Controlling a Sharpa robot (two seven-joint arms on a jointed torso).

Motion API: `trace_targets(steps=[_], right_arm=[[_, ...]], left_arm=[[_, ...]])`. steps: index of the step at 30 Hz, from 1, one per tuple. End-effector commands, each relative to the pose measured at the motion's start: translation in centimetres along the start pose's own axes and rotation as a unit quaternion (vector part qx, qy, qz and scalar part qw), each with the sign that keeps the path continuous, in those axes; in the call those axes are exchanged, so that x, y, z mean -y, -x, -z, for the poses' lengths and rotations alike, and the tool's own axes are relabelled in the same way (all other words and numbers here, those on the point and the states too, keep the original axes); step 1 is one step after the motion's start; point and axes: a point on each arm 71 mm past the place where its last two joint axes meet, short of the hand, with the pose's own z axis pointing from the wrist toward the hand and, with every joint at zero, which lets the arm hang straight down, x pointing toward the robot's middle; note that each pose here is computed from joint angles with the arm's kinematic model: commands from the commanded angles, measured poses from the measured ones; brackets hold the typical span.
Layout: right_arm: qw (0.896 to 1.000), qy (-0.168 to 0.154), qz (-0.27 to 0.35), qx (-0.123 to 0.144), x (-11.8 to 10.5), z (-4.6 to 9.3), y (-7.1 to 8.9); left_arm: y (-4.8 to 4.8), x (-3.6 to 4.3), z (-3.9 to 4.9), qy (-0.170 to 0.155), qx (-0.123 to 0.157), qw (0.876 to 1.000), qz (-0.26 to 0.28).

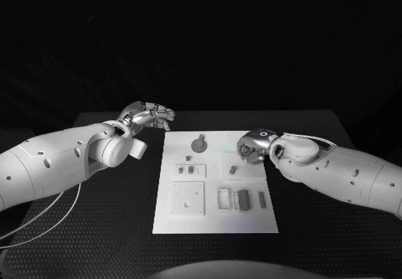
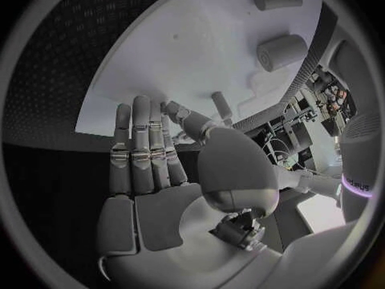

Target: Assemble the parts on the task board

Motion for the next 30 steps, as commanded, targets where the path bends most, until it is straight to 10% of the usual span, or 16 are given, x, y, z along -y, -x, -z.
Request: trace_targets(steps=[1, 30], right_arm=[[0.999, -0.008, 0.028, -0.038, -0.1, 0.2, -1.8], [1.000, 0.003, 0.001, 0.014, -0.6, 0.5, 0.1]], left_arm=[[-0.07, 0.16, -0.02, -0.003, -0.002, 1.000, 0.004], [0.36, 0.02, -0.12, -0.003, 0.004, 1.000, -0.001]])
